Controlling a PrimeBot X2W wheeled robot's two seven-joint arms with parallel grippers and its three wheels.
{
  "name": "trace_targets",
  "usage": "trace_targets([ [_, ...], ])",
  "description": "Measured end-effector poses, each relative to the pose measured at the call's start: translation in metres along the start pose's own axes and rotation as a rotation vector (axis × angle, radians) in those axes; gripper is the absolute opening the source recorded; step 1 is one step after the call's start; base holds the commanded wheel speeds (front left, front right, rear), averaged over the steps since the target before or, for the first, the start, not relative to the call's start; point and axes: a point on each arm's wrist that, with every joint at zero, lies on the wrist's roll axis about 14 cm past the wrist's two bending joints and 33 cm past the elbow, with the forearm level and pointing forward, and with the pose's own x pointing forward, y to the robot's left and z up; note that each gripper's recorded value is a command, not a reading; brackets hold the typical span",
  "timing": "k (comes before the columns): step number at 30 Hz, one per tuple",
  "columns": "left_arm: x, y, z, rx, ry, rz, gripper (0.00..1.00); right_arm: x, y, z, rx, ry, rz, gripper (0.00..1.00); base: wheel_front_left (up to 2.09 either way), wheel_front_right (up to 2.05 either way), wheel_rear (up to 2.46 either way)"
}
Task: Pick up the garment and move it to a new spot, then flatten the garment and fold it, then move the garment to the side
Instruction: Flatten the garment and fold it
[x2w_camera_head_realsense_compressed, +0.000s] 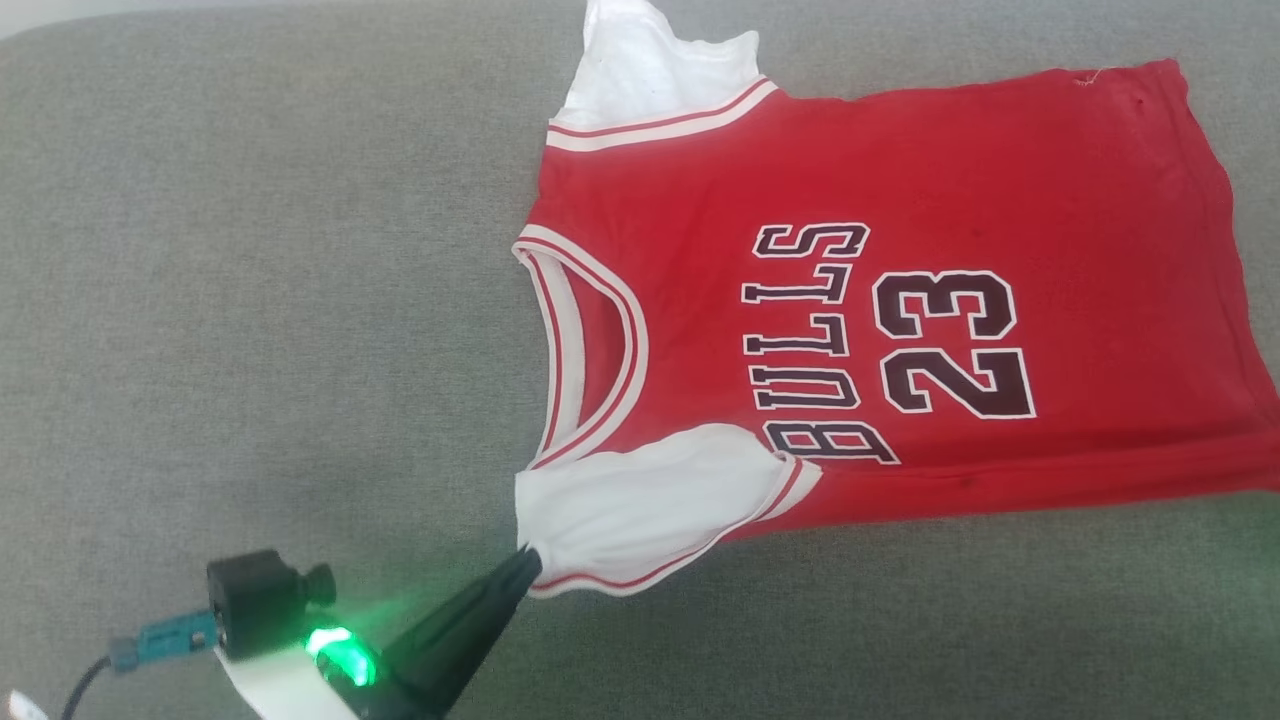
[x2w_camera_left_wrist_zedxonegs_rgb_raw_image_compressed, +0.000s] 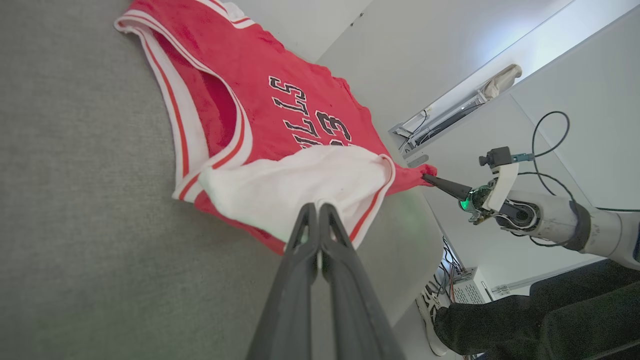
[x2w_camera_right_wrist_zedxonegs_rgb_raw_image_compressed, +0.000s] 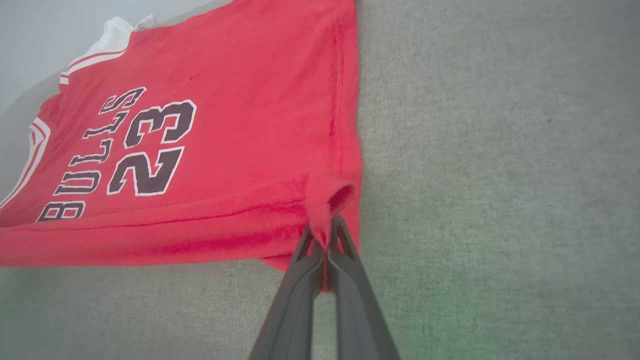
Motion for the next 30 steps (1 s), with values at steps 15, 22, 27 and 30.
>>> trace_targets([
  [15, 0.097, 0.021, 0.075, 0.084, -0.096, -0.037, 0.00, 0.071, 0.015, 0.058, -0.051, -0.098, 0.040, 0.00, 0.00, 0.00, 0.00],
  [22, 0.119, 0.065, 0.043, 0.095, 0.007, 0.057, 0.00, 0.105, 0.009, 0.042, -0.081, -0.044, 0.015, 0.00, 0.00, 0.00, 0.00],
  [27, 0.122, 0.081, 0.033, 0.131, 0.047, 0.097, 0.40, 0.112, 0.010, 0.034, -0.110, -0.024, 0.009, 0.00, 0.00, 0.00, 0.00],
  [30, 0.117, 0.086, 0.038, 0.171, 0.043, 0.119, 1.00, 0.110, 0.014, 0.036, -0.146, -0.047, 0.019, 1.00, 0.00, 0.00, 0.00],
])
